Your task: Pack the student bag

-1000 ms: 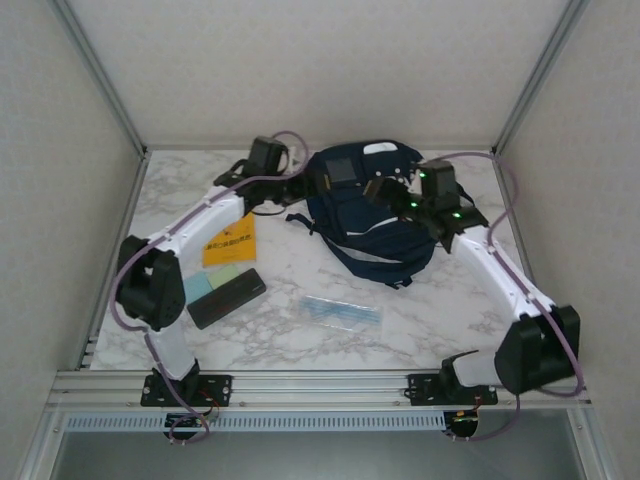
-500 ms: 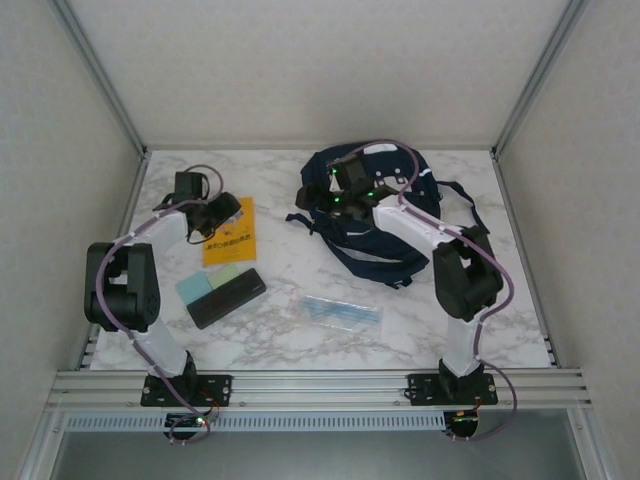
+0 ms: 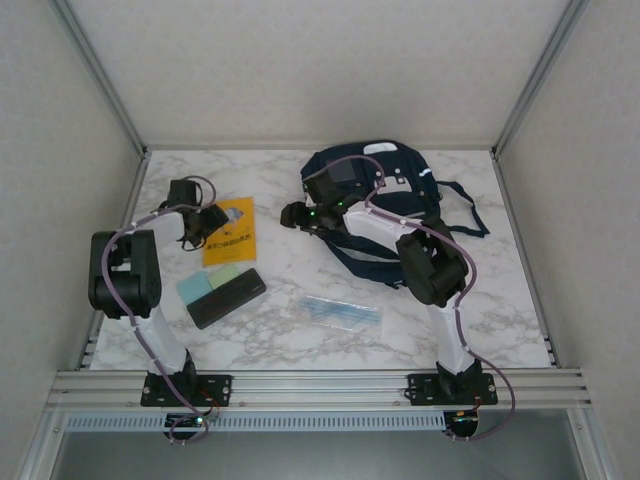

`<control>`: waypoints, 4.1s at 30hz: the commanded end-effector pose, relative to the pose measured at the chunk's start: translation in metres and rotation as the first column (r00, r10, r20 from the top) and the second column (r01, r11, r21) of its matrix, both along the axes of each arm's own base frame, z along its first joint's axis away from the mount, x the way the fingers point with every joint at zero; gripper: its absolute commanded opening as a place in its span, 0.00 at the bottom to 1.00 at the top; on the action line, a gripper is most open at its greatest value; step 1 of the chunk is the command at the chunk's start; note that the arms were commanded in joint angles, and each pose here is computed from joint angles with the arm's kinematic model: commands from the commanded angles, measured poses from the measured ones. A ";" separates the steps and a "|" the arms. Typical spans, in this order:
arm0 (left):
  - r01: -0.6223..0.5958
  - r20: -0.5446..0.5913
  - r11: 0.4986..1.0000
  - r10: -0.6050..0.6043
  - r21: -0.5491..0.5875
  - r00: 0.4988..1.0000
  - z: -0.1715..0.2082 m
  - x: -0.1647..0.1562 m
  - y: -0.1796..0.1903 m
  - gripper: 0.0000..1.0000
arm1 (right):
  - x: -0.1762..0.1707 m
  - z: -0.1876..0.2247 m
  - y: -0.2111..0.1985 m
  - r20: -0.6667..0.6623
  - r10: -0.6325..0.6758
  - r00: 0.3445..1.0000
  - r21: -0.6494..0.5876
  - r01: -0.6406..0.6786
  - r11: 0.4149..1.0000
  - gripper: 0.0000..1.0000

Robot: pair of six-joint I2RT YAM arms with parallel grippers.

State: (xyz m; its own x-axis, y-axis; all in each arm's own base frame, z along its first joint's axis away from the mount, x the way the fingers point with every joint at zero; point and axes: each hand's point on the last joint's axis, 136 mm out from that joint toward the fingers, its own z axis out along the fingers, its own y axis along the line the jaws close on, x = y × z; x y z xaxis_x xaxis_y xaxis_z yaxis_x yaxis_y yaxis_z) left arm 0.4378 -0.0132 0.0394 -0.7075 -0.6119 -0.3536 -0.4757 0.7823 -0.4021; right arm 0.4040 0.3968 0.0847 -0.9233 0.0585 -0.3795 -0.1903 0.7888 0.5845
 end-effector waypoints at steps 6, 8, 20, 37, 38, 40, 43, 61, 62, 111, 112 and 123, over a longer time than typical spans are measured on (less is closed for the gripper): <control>0.150 -0.039 0.969 -0.160 -0.196 0.986 -0.027 -0.006 -0.080 0.68 | 0.007 0.002 0.014 0.027 0.002 1.000 0.025 -0.003 1.000 0.59; 0.160 -0.044 0.960 -0.174 -0.228 0.984 -0.027 -0.010 -0.098 0.68 | 0.006 -0.002 0.017 0.020 0.009 1.000 0.032 -0.010 0.999 0.59; 0.133 0.012 0.949 -0.135 -0.286 0.991 -0.014 -0.017 -0.128 0.69 | 0.004 -0.039 0.019 -0.072 -0.038 0.997 -0.011 0.037 0.999 0.46; 0.125 -0.019 0.960 -0.134 -0.250 0.991 -0.023 -0.026 -0.121 0.69 | -0.013 -0.064 0.005 -0.143 -0.114 0.983 -0.088 0.102 0.991 0.57; 0.125 -0.021 0.960 -0.134 -0.250 0.991 -0.023 -0.027 -0.121 0.70 | -0.013 -0.063 0.011 -0.146 -0.101 0.984 -0.061 0.093 0.994 0.55; 0.122 -0.021 0.962 -0.131 -0.245 0.991 -0.024 -0.028 -0.120 0.70 | -0.013 -0.052 0.024 -0.149 -0.067 0.987 0.013 0.070 0.997 0.51; 0.119 -0.023 0.963 -0.128 -0.243 0.991 -0.025 -0.028 -0.119 0.69 | -0.014 -0.029 0.040 -0.144 -0.022 0.989 0.128 0.041 0.991 0.47; 0.122 -0.018 0.962 -0.130 -0.245 0.991 -0.024 -0.027 -0.120 0.70 | -0.014 0.023 0.035 -0.076 -0.037 0.996 0.187 0.050 0.981 0.41; 0.121 -0.017 0.962 -0.129 -0.245 0.992 -0.025 -0.027 -0.120 0.70 | -0.014 0.024 0.036 -0.074 -0.035 0.997 0.188 0.049 0.981 0.40; 0.397 0.384 0.801 -0.229 -0.447 0.894 0.060 -0.005 -0.163 0.84 | 0.017 0.094 -0.010 -0.098 0.056 0.994 0.473 -0.003 0.881 0.00; 0.403 0.380 0.795 -0.237 -0.453 0.894 0.058 -0.006 -0.168 0.84 | 0.018 0.095 -0.014 -0.099 0.048 0.994 0.483 0.006 0.876 0.00; 0.429 0.395 0.726 -0.233 -0.537 0.889 0.064 -0.007 -0.195 0.55 | 0.020 0.075 -0.038 -0.135 0.005 0.991 0.480 0.061 0.875 0.00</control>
State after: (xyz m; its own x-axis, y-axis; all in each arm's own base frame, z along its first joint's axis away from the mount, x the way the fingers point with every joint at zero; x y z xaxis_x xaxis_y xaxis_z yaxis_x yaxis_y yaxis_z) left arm 0.4307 -0.1862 0.0704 -0.8150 -0.5484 -0.1870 -0.1314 0.4894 -0.8621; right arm 0.4279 0.3513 0.1160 -0.9610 0.2513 -0.1153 0.0242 0.4918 0.8704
